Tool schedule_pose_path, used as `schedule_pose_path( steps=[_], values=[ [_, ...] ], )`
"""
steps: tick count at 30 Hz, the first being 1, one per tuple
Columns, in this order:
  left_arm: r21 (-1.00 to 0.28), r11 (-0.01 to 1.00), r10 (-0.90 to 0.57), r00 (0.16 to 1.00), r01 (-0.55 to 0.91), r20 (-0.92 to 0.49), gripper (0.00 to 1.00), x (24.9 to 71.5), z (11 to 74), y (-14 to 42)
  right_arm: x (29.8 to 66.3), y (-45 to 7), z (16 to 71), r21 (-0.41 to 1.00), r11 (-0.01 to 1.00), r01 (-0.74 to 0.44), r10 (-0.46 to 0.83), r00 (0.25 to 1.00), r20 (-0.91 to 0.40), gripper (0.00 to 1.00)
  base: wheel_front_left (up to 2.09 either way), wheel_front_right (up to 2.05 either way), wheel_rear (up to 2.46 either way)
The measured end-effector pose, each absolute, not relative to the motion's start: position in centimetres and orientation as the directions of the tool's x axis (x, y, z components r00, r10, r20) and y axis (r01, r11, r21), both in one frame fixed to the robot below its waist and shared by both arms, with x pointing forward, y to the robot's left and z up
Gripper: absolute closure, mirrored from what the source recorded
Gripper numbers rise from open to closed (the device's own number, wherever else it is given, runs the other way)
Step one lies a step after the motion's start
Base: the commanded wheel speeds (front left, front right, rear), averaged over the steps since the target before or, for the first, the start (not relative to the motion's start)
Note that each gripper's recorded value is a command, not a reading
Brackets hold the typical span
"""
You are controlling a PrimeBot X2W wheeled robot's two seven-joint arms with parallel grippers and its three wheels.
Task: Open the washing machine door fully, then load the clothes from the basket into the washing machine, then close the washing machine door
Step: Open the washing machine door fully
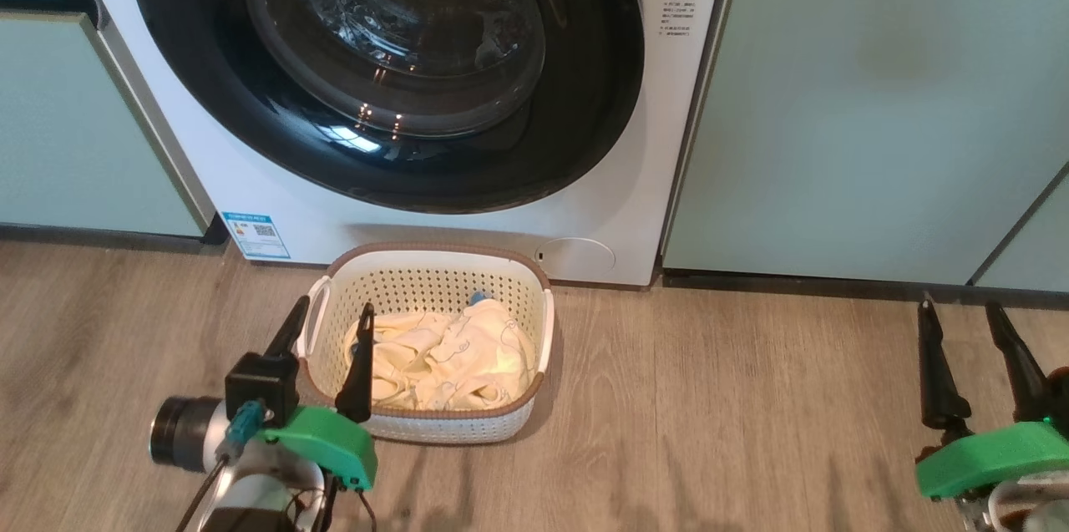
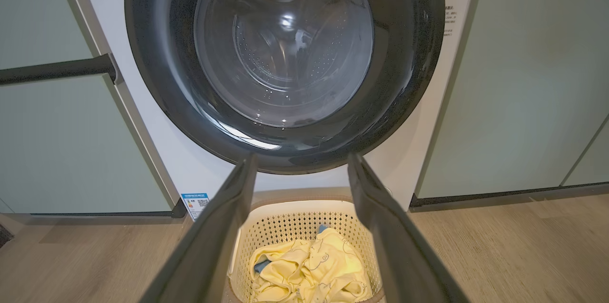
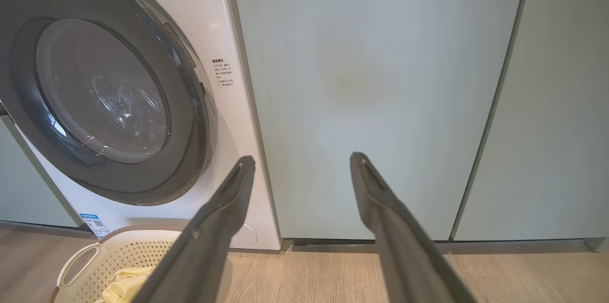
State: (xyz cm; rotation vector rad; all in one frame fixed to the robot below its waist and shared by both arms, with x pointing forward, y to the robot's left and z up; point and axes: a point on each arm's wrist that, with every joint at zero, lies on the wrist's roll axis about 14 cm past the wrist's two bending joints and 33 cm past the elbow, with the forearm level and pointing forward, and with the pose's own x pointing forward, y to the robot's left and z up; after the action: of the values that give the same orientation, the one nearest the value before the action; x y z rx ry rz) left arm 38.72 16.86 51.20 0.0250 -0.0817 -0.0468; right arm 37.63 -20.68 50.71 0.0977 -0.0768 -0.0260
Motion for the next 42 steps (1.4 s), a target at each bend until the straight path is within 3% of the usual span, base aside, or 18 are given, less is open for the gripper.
schedule_pose_path(
  steps=[10,11,12,13,30,37,42],
  values=[
    [0.029,0.999,-0.046,0.996,0.044,0.074,0.00,38.7,51.0,16.9,37.7,-20.6,50.7,0.100,0.995,0.021,-0.028,0.997,0.074,0.00,0.00,0.00,0.00],
    [0.029,0.999,-0.046,0.996,0.044,0.073,0.00,38.8,50.9,16.9,37.8,-20.6,50.6,0.100,0.995,0.021,-0.028,0.997,0.073,0.05,0.00,0.00,0.00],
    [0.029,0.999,-0.047,0.996,0.045,0.072,0.00,38.8,50.9,16.9,37.8,-20.6,50.6,0.100,0.995,0.021,-0.028,0.997,0.072,0.59,0.00,0.00,0.00],
    [0.029,0.999,-0.047,0.996,0.045,0.072,0.00,38.8,50.9,16.9,37.8,-20.6,50.5,0.104,0.994,0.022,-0.030,0.997,0.071,1.00,0.00,0.00,0.00],
    [0.024,0.999,-0.038,0.997,0.037,0.068,0.00,41.1,50.4,17.1,40.7,-19.8,48.6,0.169,0.986,0.012,-0.016,1.000,0.022,1.00,0.00,0.00,0.00],
    [0.019,0.999,-0.044,0.997,0.042,0.066,0.00,42.5,50.1,17.0,43.8,-18.4,47.7,0.384,0.923,0.006,-0.005,1.000,-0.004,1.00,0.00,0.00,0.00],
    [0.017,0.999,-0.044,0.997,0.043,0.063,0.00,43.6,49.7,16.9,47.1,-16.3,47.8,0.612,0.791,-0.015,0.035,0.999,-0.022,1.00,0.00,0.00,0.00]
  ],
)
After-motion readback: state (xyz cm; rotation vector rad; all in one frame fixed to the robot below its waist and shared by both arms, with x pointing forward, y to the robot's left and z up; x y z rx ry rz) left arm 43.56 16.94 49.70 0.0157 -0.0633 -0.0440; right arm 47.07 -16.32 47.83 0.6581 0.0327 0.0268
